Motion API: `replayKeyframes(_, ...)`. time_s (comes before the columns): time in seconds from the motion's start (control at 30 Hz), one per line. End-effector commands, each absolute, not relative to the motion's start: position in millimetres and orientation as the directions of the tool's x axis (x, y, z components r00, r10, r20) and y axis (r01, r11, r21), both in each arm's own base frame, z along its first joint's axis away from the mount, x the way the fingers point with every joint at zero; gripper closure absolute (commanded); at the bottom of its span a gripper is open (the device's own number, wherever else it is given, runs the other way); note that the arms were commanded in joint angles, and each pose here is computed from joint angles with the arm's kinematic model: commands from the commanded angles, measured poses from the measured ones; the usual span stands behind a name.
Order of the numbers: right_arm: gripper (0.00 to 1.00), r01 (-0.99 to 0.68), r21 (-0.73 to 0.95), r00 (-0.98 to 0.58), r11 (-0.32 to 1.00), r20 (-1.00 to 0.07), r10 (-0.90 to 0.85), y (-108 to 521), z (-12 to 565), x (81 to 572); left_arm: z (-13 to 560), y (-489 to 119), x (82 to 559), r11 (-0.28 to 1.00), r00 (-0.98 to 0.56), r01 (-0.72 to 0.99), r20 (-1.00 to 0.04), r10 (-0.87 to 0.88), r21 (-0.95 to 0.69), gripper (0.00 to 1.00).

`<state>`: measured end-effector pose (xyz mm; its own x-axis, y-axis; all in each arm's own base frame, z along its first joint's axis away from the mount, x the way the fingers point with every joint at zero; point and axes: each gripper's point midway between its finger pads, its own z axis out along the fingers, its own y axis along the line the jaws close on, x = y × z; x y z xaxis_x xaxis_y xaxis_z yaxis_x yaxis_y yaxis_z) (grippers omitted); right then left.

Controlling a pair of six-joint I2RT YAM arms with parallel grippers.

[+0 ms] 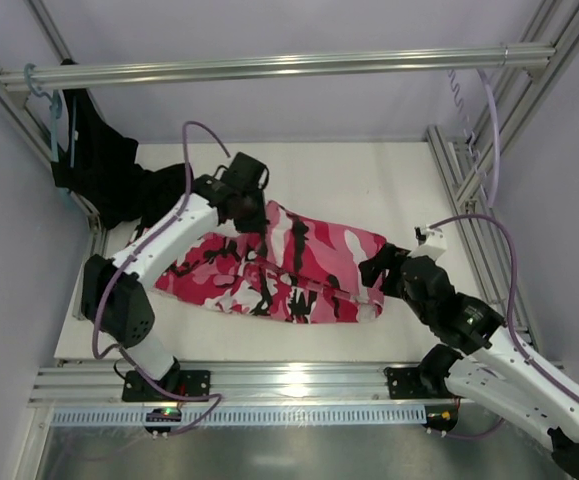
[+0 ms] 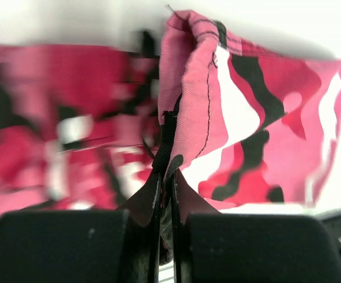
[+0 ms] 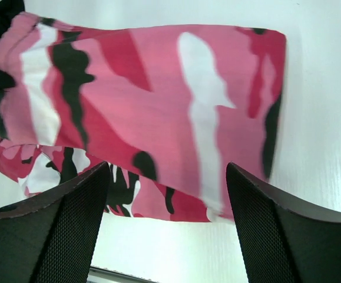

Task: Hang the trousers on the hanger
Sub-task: Fold the trousers

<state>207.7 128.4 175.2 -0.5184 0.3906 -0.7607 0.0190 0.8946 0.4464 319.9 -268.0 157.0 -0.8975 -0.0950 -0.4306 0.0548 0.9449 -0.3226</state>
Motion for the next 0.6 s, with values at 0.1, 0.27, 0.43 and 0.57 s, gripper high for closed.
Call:
replayKeyframes(0.1, 0.13, -0.033, 0.486, -0.524, 0.873, -0.753, 0.399, 156.6, 184.3, 227.1, 172.6, -121.8, 301.2, 0.994, -0.888, -0.093, -0.447, -0.109, -0.058, 1.00)
replayKeyframes(0.27, 0.12, -0.022, 0.461, -0.602, 0.887, -0.715, 0.357, 168.5, 152.0, 235.0, 155.5, -94.8, 304.2, 0.982, -0.898, -0.116, -0.406, -0.169, -0.151, 1.00)
replayKeyframes(0.43, 0.13, -0.086, 0.412, -0.600, 0.907, -0.748, 0.283, 175.1, 155.3, 242.1, 163.3, -140.0, 312.7, 0.918, -0.883, -0.009, -0.428, -0.193, -0.396, 1.00)
replayKeyframes(0.57, 0.14, -0.118, 0.370, -0.620, 0.921, -0.752, 0.223, 181.0, 163.8, 246.7, 172.5, -155.5, 319.0, 0.883, -0.880, 0.005, -0.421, -0.219, -0.469, 1.00)
